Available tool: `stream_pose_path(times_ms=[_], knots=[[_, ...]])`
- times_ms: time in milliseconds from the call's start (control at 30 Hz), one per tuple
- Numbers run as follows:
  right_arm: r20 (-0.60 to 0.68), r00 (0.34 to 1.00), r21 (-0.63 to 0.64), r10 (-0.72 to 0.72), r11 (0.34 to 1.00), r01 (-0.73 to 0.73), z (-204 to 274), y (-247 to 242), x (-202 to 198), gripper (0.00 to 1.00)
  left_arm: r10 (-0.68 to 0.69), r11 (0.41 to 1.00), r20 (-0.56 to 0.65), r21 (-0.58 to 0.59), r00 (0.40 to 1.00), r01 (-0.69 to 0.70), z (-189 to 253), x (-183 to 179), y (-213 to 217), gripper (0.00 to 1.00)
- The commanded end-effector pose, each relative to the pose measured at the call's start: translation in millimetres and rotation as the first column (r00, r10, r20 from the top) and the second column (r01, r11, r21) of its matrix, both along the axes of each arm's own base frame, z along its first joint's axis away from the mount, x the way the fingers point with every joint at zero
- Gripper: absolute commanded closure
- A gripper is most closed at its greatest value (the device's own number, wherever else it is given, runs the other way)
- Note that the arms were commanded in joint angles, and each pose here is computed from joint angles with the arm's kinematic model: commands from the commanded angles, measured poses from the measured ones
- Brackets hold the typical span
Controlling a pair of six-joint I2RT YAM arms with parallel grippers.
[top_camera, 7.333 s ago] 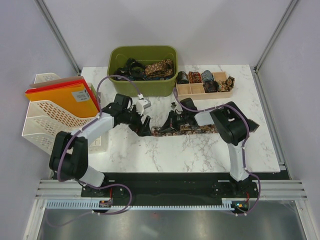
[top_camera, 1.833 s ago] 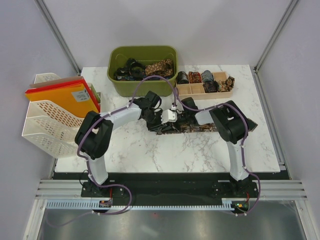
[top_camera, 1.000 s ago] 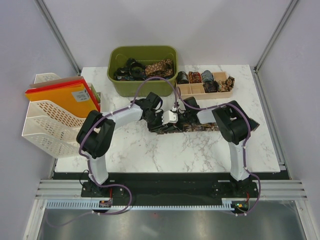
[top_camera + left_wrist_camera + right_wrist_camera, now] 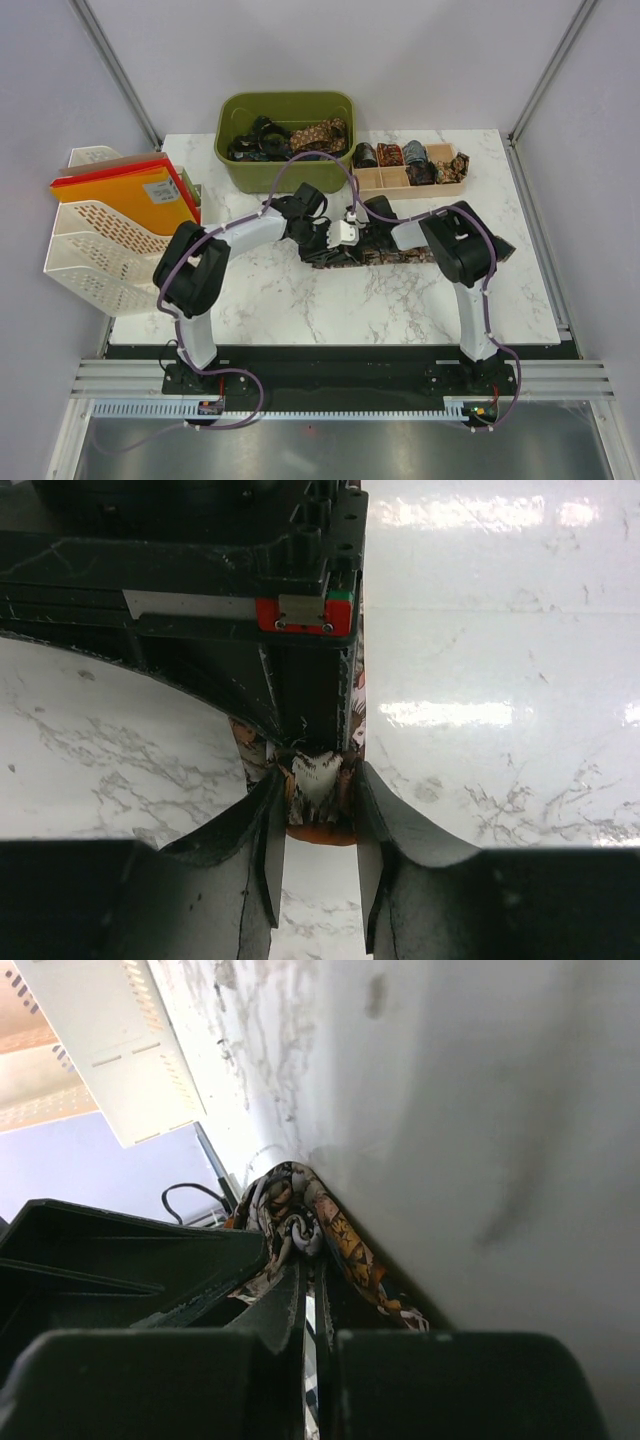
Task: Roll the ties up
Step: Roll the tie at the center of the board.
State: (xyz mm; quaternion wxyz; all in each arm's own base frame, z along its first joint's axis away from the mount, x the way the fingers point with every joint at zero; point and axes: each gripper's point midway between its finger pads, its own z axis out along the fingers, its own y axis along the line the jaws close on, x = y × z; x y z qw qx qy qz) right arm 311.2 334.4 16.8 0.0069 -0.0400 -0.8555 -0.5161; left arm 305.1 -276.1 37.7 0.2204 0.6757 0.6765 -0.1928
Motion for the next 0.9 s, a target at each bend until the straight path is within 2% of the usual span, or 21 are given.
stream_pose_path(times_ms=[0, 200, 467, 600, 867], knots=[[0.016, 0.999, 0.079, 0.037, 0.996, -0.038, 5.2, 34.5, -15.4, 1.00, -0.036, 0.998, -0.083, 0.050, 0.996, 0.040, -20.4, -38.0, 13.0, 0.65], [0.004, 1.000, 0.126, 0.022, 0.992, -0.022, 13.3, 49.8, -14.9, 0.99, 0.018, 0.998, -0.119, 0.064, 0.993, -0.010, -27.2, -40.8, 39.4, 0.65], [0.062, 0.997, 0.059, 0.054, 0.997, -0.058, 20.4, 32.3, -3.5, 0.80, 0.029, 0.995, -0.156, 0.094, 0.987, -0.014, -47.7, -37.1, 39.8, 0.65], [0.079, 0.996, 0.057, 0.052, 0.997, -0.056, 30.0, 28.5, 0.2, 0.75, 0.034, 0.993, -0.159, 0.113, 0.987, -0.016, -53.3, -37.0, 44.0, 0.67], [0.067, 0.998, 0.059, 0.018, 0.998, -0.022, 34.7, 16.7, 5.1, 0.75, 0.046, 0.991, -0.172, 0.136, 0.984, -0.022, -60.8, -39.1, 50.8, 0.69]])
